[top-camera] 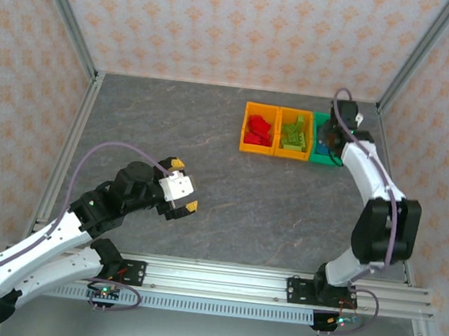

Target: Sort the legos into containers by color

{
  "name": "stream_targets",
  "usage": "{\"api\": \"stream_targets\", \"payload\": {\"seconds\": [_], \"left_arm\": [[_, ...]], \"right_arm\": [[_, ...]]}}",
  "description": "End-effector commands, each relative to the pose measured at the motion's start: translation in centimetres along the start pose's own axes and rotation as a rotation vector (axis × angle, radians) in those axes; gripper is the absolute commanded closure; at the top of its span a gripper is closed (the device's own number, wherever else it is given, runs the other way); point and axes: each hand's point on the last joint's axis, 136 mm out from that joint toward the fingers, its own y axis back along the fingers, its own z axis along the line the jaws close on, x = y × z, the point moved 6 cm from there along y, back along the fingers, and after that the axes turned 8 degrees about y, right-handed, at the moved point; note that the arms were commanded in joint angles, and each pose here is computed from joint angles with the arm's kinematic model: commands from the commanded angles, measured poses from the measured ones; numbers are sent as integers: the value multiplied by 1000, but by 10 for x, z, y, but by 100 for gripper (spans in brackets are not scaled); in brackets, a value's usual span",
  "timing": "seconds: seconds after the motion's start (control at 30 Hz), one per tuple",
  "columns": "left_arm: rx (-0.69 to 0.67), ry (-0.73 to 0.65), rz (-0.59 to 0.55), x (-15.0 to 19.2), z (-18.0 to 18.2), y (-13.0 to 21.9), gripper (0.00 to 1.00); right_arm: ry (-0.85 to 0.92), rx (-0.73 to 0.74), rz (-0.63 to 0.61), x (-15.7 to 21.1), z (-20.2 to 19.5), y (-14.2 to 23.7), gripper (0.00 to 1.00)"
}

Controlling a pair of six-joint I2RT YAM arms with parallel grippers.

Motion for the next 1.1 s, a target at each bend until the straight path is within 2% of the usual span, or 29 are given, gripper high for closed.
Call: {"api": "stream_targets", "payload": {"seconds": [0.0, 0.17, 0.27, 0.3, 0.37, 0.53, 0.7, 0.83, 0.9, 1.0, 1.07], "left_arm": [[-21, -17, 8, 6, 2, 1, 0], [-24, -20, 10, 7, 2, -1, 0], [-27, -21, 14, 8, 2, -1, 0], [-30, -23, 13, 8, 2, -1, 0], [-35, -23, 14, 8, 3, -1, 0], [-43, -21, 15, 9, 4, -3, 0], [-97, 51, 16, 4, 11, -1, 0], [-260, 218, 16, -10, 35, 11, 0], [-387, 329, 28, -14, 51, 20, 0], [-540, 461, 27, -4, 64, 22, 0], [-659, 502, 17, 13, 70, 18, 0]], "right_arm": [[29, 53, 53, -13, -1, -34, 80], [49, 124, 112, -23, 1, -69, 72], [32, 121, 123, -26, 3, -68, 56], [22, 117, 118, -27, 3, -65, 50], [11, 107, 105, -27, 1, -56, 47], [-1, 85, 45, -28, -7, -19, 46], [-30, 44, -100, -10, -25, 31, 40], [-61, 18, -294, 18, -48, 60, 32], [-59, 24, -392, 34, -59, 67, 28], [-40, 58, -481, 67, -77, 60, 22], [0, 92, -486, 89, -84, 45, 17]]}}
